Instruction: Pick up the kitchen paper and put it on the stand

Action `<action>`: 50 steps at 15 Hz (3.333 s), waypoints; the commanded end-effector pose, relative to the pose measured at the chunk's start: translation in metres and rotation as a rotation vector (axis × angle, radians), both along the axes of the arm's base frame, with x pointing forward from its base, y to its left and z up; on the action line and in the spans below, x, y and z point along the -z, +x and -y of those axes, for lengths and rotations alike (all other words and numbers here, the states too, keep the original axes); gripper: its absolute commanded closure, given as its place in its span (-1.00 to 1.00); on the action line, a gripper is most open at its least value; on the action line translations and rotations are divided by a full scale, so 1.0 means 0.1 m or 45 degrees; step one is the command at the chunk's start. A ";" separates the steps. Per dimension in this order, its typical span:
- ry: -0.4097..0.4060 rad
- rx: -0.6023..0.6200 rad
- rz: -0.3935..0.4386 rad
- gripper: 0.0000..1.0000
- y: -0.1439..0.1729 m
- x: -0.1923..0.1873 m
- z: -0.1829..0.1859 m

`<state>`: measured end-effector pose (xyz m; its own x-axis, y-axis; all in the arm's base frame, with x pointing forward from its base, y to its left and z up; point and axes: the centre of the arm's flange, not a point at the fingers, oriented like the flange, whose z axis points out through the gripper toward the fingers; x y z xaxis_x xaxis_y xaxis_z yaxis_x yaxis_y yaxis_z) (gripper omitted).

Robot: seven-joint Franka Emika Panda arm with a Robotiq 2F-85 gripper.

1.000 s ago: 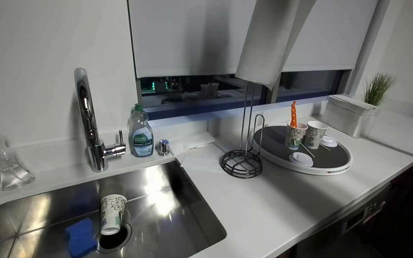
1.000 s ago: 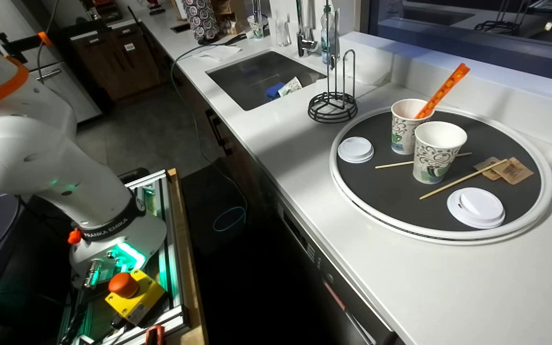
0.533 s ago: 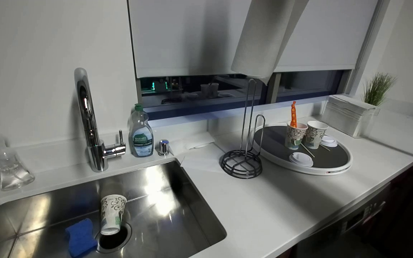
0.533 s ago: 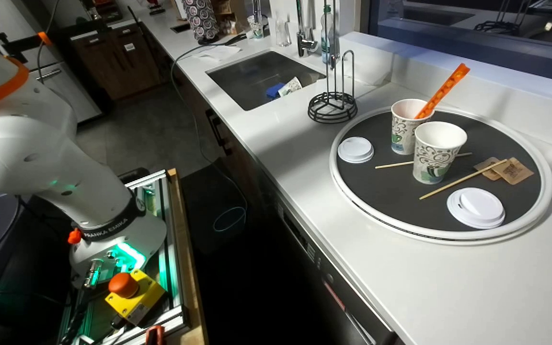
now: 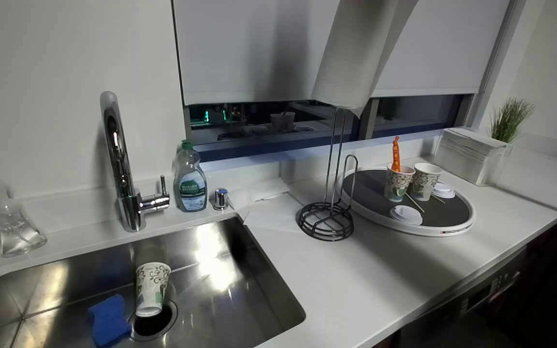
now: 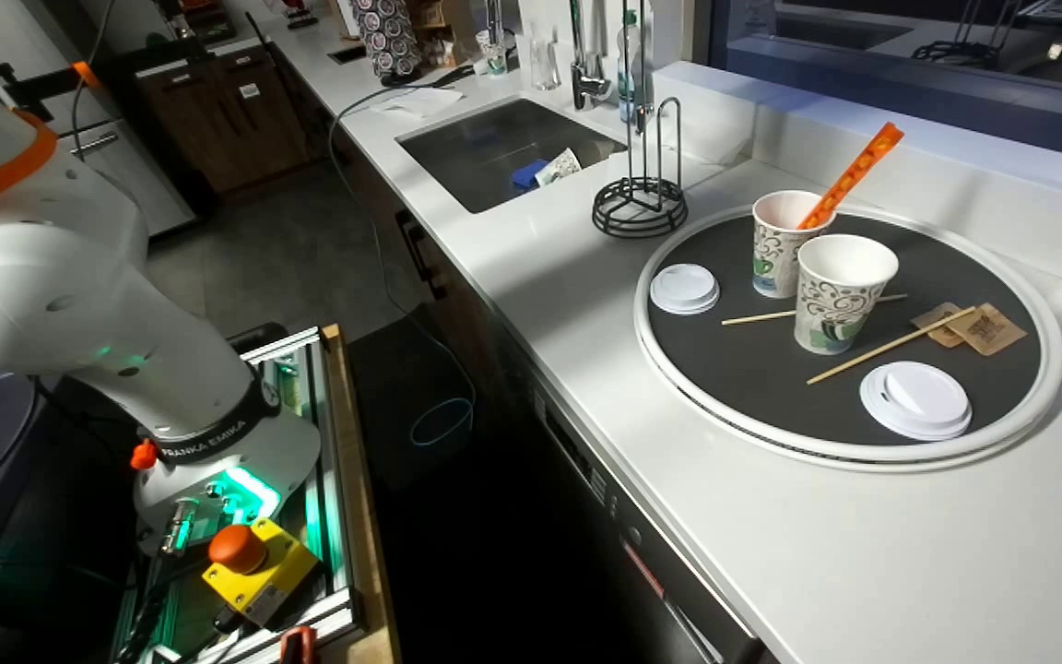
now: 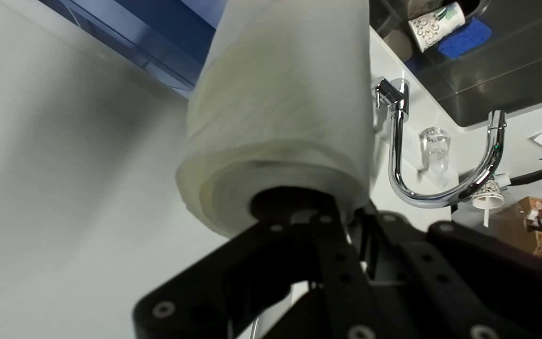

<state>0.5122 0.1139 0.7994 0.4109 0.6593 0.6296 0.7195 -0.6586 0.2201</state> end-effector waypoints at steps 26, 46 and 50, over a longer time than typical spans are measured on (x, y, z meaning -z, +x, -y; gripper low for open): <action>-0.032 0.025 -0.332 0.95 0.43 1.65 -0.16; 0.025 0.171 -0.016 -1.00 0.24 0.97 -0.06; 0.148 0.123 0.044 -1.00 0.21 0.80 -0.10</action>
